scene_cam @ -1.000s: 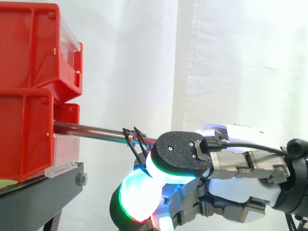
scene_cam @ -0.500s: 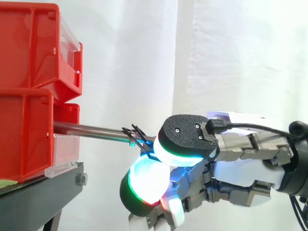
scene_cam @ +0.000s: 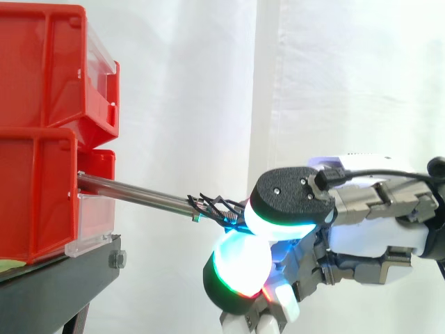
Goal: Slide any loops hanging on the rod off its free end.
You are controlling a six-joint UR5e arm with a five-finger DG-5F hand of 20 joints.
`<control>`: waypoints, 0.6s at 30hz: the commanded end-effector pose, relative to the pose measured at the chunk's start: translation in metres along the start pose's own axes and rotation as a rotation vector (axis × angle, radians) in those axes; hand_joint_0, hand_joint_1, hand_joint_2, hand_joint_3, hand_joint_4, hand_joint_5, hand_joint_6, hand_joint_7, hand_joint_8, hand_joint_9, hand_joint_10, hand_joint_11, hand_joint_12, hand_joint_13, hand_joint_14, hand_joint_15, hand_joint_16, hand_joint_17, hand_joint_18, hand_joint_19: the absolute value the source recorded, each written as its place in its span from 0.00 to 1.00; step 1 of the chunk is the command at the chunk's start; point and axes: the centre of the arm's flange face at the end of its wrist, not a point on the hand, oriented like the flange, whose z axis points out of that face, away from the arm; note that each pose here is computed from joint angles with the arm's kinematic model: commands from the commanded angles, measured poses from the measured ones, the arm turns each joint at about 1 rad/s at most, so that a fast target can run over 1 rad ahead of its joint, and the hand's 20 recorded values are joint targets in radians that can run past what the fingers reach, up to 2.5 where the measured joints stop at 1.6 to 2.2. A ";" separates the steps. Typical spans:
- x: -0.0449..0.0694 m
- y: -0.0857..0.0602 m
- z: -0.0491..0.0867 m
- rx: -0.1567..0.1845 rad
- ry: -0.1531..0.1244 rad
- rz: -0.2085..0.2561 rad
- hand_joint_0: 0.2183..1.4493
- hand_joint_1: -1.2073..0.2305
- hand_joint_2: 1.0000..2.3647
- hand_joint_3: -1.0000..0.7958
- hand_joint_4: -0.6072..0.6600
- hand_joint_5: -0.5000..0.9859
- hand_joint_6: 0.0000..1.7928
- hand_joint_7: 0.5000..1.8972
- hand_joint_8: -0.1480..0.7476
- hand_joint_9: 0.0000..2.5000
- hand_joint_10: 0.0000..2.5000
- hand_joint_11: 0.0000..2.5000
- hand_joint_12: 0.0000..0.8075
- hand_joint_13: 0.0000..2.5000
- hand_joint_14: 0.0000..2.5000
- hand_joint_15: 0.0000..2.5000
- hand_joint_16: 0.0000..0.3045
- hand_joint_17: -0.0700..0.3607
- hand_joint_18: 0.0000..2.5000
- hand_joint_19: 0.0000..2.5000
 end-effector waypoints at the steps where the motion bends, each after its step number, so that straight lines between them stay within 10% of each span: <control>1: -0.006 0.009 -0.002 0.003 -0.003 0.013 0.31 0.39 0.01 0.54 0.63 0.22 0.51 0.34 0.63 0.42 0.01 0.29 0.53 0.34 0.00 0.13 0.19 0.46 0.30 0.16; 18: -0.021 0.024 -0.021 0.116 0.047 0.021 0.31 0.39 0.01 0.53 0.65 0.22 0.51 0.35 0.63 0.42 0.01 0.29 0.53 0.33 0.00 0.13 0.19 0.46 0.30 0.16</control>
